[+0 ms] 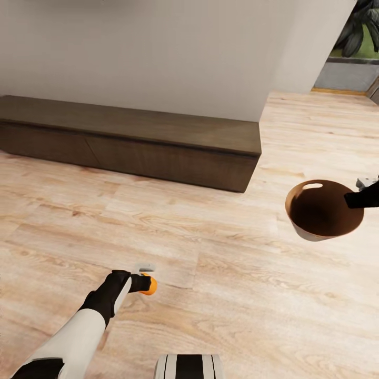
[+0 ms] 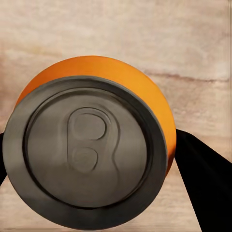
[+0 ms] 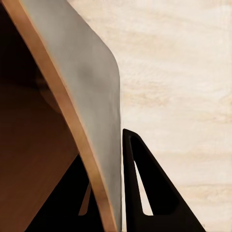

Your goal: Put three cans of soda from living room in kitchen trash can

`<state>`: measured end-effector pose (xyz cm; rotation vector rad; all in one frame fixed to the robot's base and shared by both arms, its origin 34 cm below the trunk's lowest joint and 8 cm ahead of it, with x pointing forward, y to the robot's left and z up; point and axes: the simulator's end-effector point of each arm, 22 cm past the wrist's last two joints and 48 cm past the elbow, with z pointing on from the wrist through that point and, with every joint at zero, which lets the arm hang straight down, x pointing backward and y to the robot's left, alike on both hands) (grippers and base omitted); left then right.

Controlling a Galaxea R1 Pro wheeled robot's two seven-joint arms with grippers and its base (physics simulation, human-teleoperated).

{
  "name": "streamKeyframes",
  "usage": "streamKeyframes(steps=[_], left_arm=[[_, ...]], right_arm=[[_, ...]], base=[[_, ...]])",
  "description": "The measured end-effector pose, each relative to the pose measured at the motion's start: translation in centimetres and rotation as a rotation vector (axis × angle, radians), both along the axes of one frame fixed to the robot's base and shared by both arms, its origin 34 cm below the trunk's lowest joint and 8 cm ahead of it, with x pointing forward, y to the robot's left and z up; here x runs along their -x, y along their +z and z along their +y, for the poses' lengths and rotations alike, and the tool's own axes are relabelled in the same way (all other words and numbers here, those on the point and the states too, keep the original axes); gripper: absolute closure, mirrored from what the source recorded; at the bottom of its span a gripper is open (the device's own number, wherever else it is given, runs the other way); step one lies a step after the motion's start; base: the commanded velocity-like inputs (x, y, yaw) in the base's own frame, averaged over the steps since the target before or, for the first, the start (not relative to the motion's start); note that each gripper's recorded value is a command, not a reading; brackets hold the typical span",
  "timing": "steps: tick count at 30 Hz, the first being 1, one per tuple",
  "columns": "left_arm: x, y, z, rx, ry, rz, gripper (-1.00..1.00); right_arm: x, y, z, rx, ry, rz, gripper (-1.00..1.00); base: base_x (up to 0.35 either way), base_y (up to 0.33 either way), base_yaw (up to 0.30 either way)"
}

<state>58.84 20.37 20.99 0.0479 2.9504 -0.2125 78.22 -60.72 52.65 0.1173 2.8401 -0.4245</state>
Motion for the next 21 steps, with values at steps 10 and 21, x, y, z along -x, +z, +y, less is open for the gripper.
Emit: streamKeyframes(steps=[10, 21], left_arm=[[-0.8, 2.5, 0.4, -0.002, 0.0, 0.02, 1.0], [-9.4, 12.7, 3.3, -0.051, 0.015, 0.029, 1.0]], right_arm=[[-0.5, 0.3, 2.4, -0.058, 0.015, 0.025, 1.0], [0.2, -2.5, 8.3, -0.177, 0.031, 0.126, 1.0]], base=[[0.0, 0.0, 0.0], [0.0, 0.0, 0.0]])
